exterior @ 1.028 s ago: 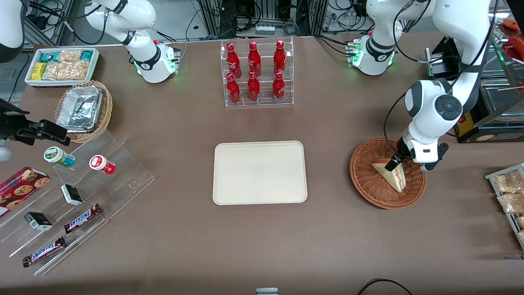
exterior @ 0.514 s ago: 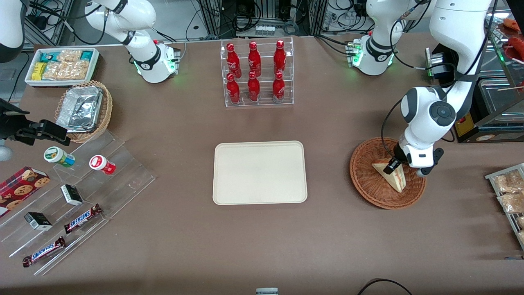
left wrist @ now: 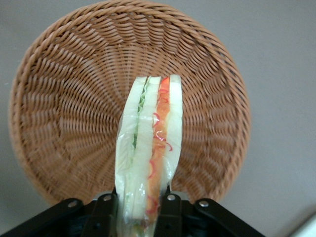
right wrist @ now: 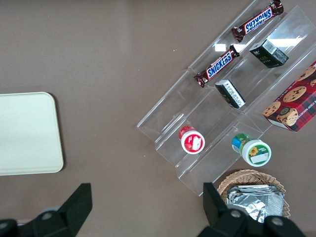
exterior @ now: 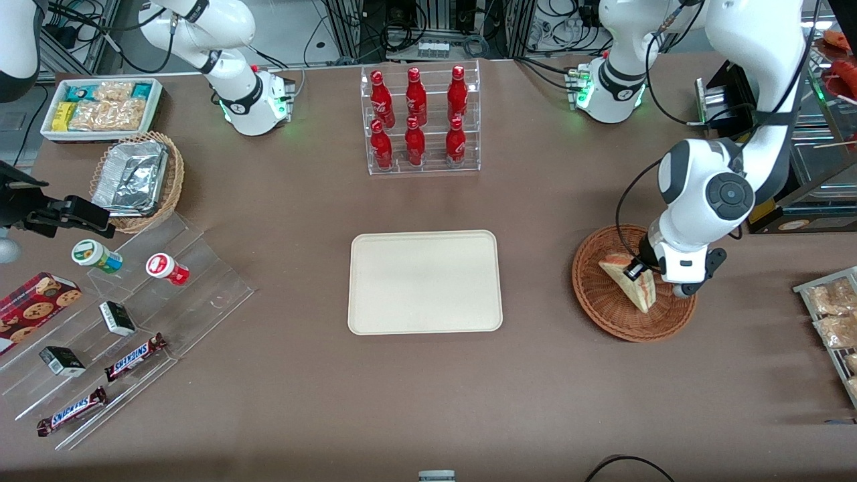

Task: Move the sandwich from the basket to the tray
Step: 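Lift the sandwich and carry it over the cream tray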

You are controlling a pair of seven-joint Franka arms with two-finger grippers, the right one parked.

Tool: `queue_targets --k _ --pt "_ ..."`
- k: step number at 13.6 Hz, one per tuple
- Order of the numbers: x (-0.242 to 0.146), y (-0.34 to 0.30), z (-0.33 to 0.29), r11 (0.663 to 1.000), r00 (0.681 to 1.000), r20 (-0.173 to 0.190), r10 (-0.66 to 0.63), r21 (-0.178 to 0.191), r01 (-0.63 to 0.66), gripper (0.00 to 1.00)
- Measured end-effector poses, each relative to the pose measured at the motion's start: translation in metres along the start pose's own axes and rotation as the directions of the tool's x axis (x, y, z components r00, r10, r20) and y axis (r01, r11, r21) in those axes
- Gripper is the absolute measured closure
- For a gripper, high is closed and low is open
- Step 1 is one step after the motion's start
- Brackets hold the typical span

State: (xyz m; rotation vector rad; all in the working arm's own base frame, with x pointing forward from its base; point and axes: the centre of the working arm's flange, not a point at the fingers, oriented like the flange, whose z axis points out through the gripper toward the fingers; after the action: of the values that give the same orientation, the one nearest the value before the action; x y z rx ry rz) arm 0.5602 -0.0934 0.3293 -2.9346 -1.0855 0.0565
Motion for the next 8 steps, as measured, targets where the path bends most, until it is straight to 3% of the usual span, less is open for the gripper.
queue_targets --k 2,4,8 --pt "-0.019 0.024 -0.045 0.998 0.998 0.021 0.052 0.033 -0.052 0.83" --pt "-0.051 0.054 -0.087 0.991 0.992 0.030 0.123 0.052 -0.124 0.83" --pt "-0.175 0.124 -0.109 0.949 0.951 0.026 0.307 0.060 -0.308 0.83"
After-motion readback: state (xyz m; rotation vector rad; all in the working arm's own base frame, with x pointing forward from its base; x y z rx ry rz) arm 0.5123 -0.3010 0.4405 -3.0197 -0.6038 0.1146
